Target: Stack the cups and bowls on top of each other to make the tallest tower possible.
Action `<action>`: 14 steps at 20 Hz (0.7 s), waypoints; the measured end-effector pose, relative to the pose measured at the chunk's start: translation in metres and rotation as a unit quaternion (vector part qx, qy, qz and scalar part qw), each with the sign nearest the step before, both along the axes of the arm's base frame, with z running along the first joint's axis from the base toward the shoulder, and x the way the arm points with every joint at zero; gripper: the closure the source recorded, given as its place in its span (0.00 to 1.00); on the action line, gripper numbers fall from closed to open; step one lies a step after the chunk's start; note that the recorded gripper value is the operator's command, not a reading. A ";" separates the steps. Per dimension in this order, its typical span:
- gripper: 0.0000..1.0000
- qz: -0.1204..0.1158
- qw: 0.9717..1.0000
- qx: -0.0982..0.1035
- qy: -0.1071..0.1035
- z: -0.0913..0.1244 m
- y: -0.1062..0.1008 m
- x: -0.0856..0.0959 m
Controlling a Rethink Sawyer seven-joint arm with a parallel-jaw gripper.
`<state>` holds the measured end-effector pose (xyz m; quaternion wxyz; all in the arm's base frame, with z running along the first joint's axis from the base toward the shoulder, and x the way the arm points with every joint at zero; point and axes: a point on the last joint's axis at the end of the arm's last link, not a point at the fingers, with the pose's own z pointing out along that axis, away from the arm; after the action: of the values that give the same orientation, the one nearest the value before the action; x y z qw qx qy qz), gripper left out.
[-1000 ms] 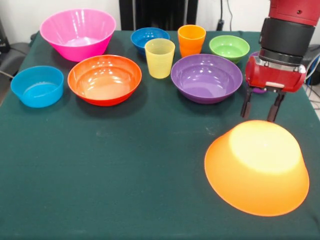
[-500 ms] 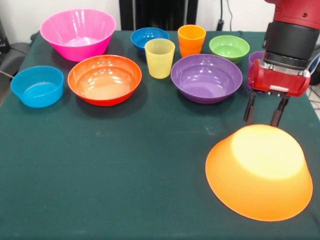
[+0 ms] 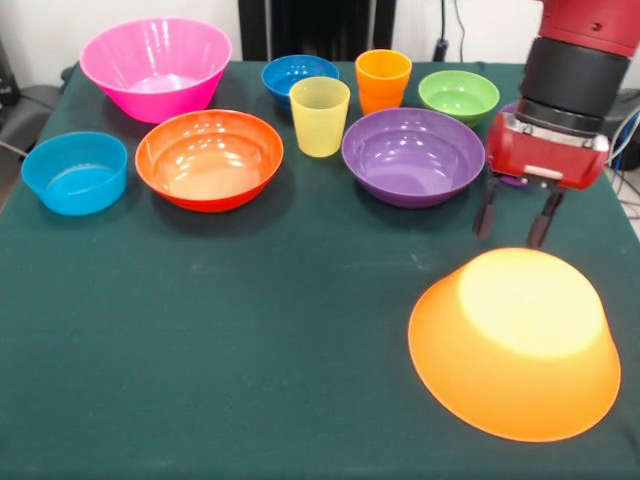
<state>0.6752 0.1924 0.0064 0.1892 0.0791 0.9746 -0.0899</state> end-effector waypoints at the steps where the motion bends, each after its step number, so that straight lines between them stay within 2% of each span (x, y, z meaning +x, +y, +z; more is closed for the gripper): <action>1: 0.00 -0.005 1.000 0.002 0.003 0.001 -0.003 -0.001; 7: 0.00 -0.049 0.998 0.017 0.032 0.015 -0.038 -0.015; 10: 0.00 -0.060 0.997 0.022 0.037 0.021 -0.047 -0.019; 14: 0.00 -0.081 0.995 0.037 0.052 0.038 -0.058 -0.028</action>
<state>0.6472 0.1344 0.0446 0.1276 0.1596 0.9762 -0.0727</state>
